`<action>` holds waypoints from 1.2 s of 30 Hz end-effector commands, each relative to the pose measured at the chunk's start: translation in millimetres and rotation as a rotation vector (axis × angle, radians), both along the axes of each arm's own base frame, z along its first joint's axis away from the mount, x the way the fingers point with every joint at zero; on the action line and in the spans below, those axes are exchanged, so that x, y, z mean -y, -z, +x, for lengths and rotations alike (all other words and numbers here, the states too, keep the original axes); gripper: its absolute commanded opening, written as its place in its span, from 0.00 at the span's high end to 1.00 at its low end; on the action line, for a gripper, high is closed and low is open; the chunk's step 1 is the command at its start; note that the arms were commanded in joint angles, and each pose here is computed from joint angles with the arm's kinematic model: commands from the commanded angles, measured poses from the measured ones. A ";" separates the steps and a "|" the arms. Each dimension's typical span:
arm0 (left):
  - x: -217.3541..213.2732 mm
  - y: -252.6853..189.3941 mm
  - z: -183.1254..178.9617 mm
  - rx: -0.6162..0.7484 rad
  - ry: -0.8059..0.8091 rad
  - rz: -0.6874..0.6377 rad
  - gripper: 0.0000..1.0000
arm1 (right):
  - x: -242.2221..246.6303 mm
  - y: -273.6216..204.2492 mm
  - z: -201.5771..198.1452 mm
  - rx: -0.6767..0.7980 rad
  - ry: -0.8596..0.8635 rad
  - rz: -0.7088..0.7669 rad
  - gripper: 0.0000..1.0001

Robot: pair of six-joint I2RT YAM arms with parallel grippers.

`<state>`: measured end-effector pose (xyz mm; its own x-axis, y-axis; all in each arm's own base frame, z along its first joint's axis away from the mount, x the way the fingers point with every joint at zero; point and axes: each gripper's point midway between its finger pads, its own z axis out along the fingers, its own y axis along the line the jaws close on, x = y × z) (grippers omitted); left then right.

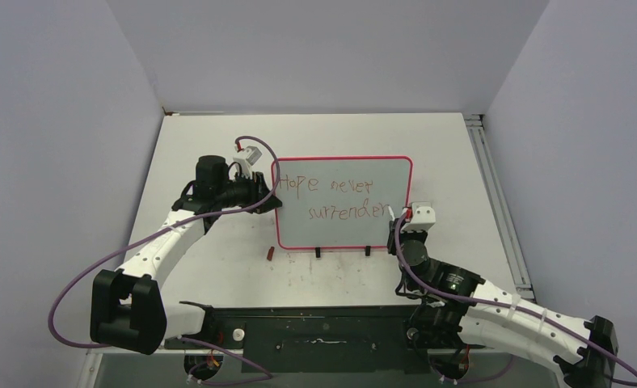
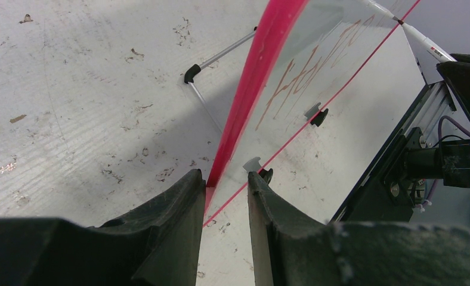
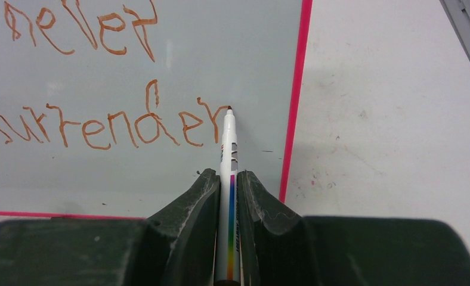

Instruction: Write a sentence on the whiteboard

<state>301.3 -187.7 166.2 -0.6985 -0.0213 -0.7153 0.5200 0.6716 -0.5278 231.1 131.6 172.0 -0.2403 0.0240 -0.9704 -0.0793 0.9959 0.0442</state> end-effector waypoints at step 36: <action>3.6 -17.8 -0.8 0.059 0.009 -0.013 0.70 | 16.9 -22.9 -2.2 0.027 0.034 0.045 0.95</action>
<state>301.4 -187.8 167.6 -0.6927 -0.0207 -0.7209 0.5209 0.6771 -0.5199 223.6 116.4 182.7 -0.2373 0.0579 -0.9697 -0.0728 0.9944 0.0772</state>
